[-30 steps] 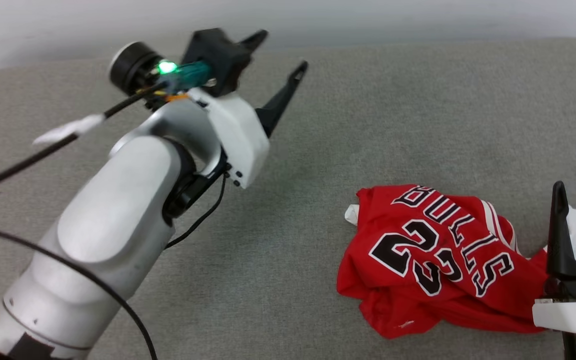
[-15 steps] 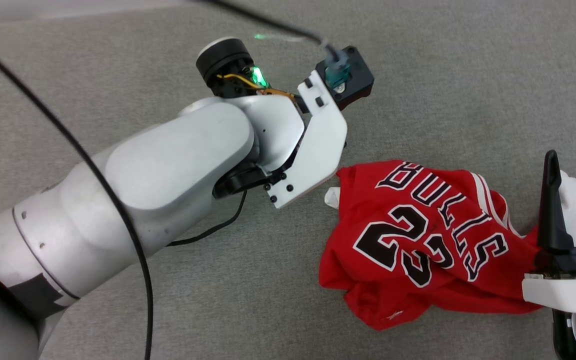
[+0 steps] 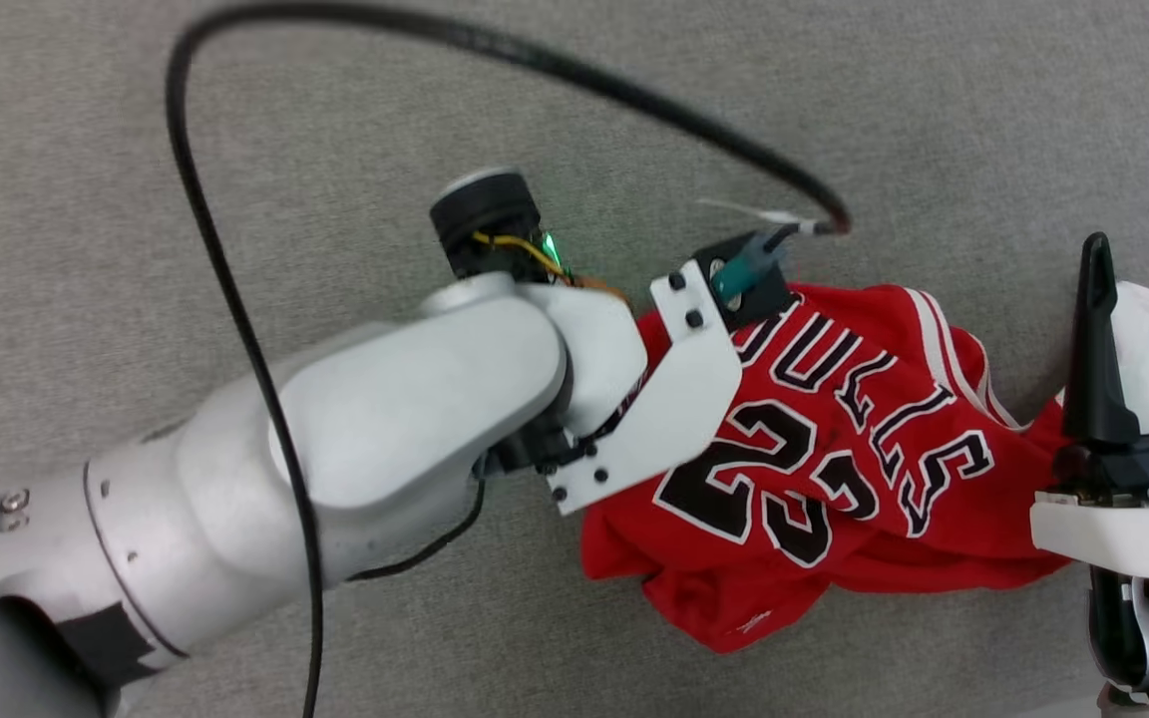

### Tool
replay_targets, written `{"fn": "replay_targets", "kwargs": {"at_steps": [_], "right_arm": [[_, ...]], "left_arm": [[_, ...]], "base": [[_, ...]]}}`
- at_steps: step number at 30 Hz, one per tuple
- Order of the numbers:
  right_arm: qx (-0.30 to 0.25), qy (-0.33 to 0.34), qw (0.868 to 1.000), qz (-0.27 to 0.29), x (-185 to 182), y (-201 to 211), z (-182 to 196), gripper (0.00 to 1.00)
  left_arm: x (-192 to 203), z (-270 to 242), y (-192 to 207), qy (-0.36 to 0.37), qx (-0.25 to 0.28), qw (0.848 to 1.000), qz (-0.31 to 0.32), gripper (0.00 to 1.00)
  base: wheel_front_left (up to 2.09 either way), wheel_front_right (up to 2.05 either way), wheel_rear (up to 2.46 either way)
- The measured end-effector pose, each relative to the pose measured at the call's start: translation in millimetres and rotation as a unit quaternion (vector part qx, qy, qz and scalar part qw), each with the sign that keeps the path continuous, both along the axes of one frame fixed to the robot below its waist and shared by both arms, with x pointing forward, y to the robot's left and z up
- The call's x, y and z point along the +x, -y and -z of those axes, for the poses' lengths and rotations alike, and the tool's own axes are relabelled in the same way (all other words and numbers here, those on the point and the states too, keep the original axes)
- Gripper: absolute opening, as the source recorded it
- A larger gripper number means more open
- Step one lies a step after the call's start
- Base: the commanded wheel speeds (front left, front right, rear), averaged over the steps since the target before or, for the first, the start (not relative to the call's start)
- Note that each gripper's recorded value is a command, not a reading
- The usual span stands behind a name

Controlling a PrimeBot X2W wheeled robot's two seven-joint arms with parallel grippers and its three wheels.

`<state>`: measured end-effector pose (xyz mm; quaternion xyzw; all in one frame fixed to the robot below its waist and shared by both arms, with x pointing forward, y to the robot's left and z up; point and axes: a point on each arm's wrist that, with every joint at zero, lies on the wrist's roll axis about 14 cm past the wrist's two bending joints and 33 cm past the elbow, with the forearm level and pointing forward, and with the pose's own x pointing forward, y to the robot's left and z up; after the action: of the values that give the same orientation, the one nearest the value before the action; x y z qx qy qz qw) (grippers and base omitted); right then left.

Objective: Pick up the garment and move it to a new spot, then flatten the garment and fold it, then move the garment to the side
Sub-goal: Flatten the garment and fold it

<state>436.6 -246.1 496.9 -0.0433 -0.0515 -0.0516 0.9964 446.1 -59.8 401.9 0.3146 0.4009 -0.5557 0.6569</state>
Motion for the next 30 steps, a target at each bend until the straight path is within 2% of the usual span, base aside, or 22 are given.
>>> {"fn": "replay_targets", "kwargs": {"at_steps": [5, 6, 7, 8, 14, 19, 23, 26, 30], "right_arm": [[0.0, -0.009, 1.0, 0.014, -2, 10, 6, 1.0], [-0.001, -0.01, 1.0, 0.016, -1, 11, 6, 1.0], [-0.002, -0.01, 1.0, 0.017, -1, 12, 6, 1.0], [-0.003, -0.009, 1.0, 0.017, -1, 12, 5, 1.0], [-0.014, 0.0, 1.0, 0.011, 0, 9, -2, 1.0], [-0.021, 0.012, 1.0, 0.006, -7, 4, -14, 1.0], [-0.02, 0.025, 0.999, 0.0, -16, -1, -26, 1.0], [-0.018, 0.033, 0.999, -0.009, -21, -8, -33, 1.0], [-0.013, 0.046, 0.999, -0.024, -23, -19, -41, 1.0]], "left_arm": [[-16, 20, -5, -0.018, 0.037, 0.999, 0.027, 1.0], [-17, 23, -6, -0.018, 0.04, 0.999, 0.029, 0.8], [-19, 23, -6, -0.02, 0.044, 0.998, 0.033, 0.21], [-20, 23, -6, -0.021, 0.046, 0.998, 0.035, 0.0], [-29, 17, -5, -0.017, 0.032, 0.999, 0.041, 0.0], [-18, -14, 2, 0.03, -0.023, 0.999, 0.024, 0.0], [-2, -54, -1, 0.093, -0.074, 0.993, 0.007, 0.0], [20, -79, -23, 0.149, -0.088, 0.985, -0.024, 0.0], [42, -93, -77, 0.201, -0.066, 0.974, -0.079, 0.0]], "base": [[0.0, 0.0, 0.0], [0.0, 0.0, 0.0], [0.0, 0.0, 0.0], [0.0, 0.0, 0.0], [0.0, 0.0, 0.0], [0.0, 0.0, 0.0], [0.0, 0.0, 0.0], [0.0, 0.0, 0.0], [0.0, 0.0, 0.0]]}}
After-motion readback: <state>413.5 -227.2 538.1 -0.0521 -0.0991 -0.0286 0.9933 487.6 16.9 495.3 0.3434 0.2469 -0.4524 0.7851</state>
